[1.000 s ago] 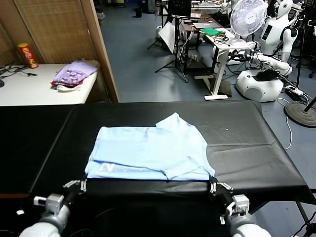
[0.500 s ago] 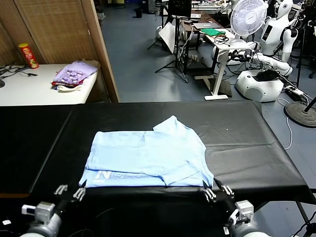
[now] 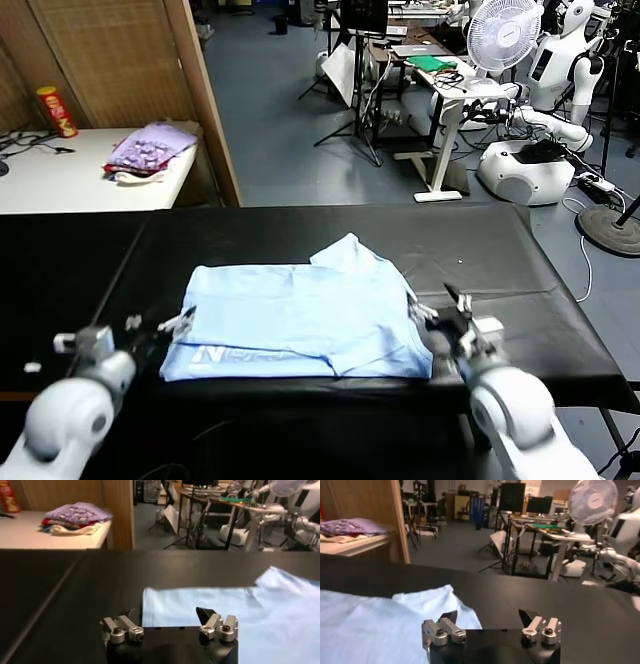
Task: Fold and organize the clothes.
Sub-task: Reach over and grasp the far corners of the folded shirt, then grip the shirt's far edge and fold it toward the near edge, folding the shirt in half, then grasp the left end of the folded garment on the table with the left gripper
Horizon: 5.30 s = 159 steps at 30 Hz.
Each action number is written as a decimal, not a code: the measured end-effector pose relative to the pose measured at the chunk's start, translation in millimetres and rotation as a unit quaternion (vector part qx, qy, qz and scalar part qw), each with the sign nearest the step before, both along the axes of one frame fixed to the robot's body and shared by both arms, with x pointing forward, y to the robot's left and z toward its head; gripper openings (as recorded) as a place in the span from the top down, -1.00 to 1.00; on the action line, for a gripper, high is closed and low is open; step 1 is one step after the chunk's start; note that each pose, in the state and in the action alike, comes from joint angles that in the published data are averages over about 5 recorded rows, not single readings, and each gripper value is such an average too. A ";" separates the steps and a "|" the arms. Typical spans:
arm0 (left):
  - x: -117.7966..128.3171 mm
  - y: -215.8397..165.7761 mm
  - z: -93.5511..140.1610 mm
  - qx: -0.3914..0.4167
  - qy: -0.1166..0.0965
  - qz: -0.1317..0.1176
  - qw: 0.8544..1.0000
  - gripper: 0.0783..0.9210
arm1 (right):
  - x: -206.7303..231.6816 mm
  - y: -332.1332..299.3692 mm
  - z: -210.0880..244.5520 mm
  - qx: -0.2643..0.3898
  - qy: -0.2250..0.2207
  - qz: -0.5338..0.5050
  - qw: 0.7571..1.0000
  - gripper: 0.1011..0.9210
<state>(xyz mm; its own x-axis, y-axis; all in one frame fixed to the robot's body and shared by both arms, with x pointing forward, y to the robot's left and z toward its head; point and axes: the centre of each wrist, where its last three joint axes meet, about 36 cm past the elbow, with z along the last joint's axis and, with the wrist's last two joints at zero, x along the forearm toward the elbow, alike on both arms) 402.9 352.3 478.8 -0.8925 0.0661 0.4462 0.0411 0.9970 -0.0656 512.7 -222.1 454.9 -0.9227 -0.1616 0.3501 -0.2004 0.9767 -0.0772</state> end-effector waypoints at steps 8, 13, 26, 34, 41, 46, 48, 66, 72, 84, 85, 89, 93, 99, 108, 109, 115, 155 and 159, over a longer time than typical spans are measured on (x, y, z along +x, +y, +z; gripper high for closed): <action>67.4 -2.1 -6.6 -0.022 0.017 0.008 1.000 -0.71 | 82.6 42.7 -14.9 -0.007 0.041 0.027 0.999 -0.70; 105.0 -1.1 -14.4 -0.030 0.041 0.006 0.999 -0.71 | 113.0 56.0 -23.2 -0.008 0.062 0.030 0.998 -0.70; 146.9 10.1 -30.6 -0.037 0.084 0.014 0.996 -0.58 | 135.2 71.1 -40.5 -0.013 0.112 0.033 0.993 -0.16; 144.6 12.6 -35.5 -0.036 0.092 0.008 0.995 0.38 | 133.5 73.0 -43.3 -0.013 0.113 0.035 0.993 0.87; 143.5 10.4 -40.2 -0.017 0.070 0.007 0.997 0.88 | 125.7 66.6 -47.3 0.003 0.075 0.030 0.997 0.95; 138.1 9.1 -39.9 0.000 0.041 0.010 0.999 0.88 | 113.2 53.9 -41.3 0.029 0.038 0.034 0.998 0.95; 133.8 8.4 -36.8 0.002 0.032 0.010 0.999 0.88 | 104.1 48.3 -36.2 0.043 0.025 0.041 0.998 0.95; 53.2 -6.1 -8.5 0.038 -0.021 -0.006 0.999 0.88 | -28.8 1.5 7.0 0.050 0.052 0.045 0.996 0.95; 19.8 -14.8 -7.2 0.070 -0.030 -0.008 0.997 0.88 | -69.2 0.6 7.9 0.047 0.069 0.049 0.995 0.95; -29.3 -11.2 -23.0 0.109 0.000 -0.017 0.994 0.88 | -107.7 3.8 -1.0 0.033 0.102 0.053 0.993 0.95; -32.2 -10.9 -24.8 0.112 0.002 -0.018 0.994 0.88 | -109.2 4.1 -2.4 0.034 0.104 0.054 0.993 0.95; -41.9 -10.2 -33.4 0.125 0.013 -0.019 0.992 0.88 | -113.6 4.4 -4.8 0.039 0.105 0.055 0.992 0.88; -47.2 -11.3 -36.2 0.128 0.020 -0.019 0.991 0.86 | -118.0 0.8 -1.2 0.045 0.096 0.059 0.993 0.48; -50.7 -11.3 -28.2 0.125 0.010 -0.018 0.992 0.26 | -114.6 -7.0 5.8 0.046 0.052 0.046 0.996 -0.29; -30.2 -11.3 -28.7 0.099 -0.005 0.007 0.995 -0.67 | -86.4 -0.1 -12.6 0.020 0.020 0.014 1.000 -0.70; -26.4 -12.0 -30.7 0.089 -0.001 0.008 0.996 -0.69 | -83.1 1.0 -15.7 0.019 0.024 0.012 0.999 -0.70; -9.7 -17.7 -43.7 0.041 0.018 0.005 0.999 -0.71 | -66.8 4.7 -32.2 0.020 0.039 0.002 0.999 -0.70; 11.5 -11.0 -77.5 0.083 -0.056 0.070 0.993 -0.28 | -95.7 11.0 -61.7 0.025 -0.030 -0.026 0.999 -0.66; 2.1 -8.3 -72.4 0.073 -0.056 0.074 0.993 -0.65 | -104.5 11.2 -53.0 0.032 -0.038 -0.024 0.998 -0.70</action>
<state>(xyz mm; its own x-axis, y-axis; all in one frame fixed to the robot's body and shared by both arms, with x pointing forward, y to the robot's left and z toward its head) 405.1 343.9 406.4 -0.9324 -0.1267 0.3386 -0.1072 0.9913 0.0759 408.2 -210.9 401.9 -0.9532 -0.1369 0.2696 -0.1497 0.9884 -0.0272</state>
